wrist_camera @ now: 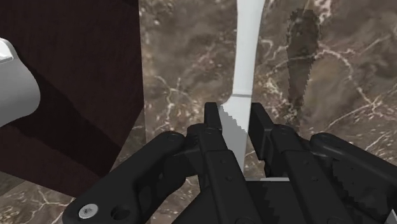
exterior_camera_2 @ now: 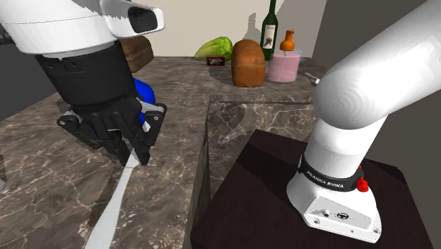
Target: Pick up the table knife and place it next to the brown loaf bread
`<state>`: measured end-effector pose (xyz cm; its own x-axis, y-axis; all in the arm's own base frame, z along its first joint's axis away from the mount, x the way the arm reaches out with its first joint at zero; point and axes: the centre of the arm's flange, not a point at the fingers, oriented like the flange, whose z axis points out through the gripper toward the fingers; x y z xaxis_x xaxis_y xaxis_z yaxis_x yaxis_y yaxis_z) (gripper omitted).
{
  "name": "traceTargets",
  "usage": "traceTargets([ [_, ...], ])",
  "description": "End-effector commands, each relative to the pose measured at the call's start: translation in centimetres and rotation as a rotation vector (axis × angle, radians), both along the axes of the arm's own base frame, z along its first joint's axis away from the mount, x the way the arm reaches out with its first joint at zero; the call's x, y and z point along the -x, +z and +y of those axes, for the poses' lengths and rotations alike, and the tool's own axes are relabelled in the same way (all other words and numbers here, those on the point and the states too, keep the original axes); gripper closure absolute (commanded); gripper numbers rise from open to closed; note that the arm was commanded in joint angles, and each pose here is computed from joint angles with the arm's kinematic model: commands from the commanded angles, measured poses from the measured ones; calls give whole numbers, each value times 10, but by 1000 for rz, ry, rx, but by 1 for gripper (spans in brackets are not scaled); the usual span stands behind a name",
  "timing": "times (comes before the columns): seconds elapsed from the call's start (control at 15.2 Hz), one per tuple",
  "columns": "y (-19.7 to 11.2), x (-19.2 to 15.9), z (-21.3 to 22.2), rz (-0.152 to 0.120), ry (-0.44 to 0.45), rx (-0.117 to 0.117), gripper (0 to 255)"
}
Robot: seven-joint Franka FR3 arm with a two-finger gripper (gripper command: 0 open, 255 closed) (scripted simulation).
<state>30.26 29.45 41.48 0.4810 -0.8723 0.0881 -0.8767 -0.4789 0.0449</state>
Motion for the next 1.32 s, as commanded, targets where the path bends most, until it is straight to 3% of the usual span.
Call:
traceTargets([
  [0.0, 11, 0, 1, 0, 0, 0, 255],
  [1.25, 111, 0, 1, 0, 0, 0, 255],
])
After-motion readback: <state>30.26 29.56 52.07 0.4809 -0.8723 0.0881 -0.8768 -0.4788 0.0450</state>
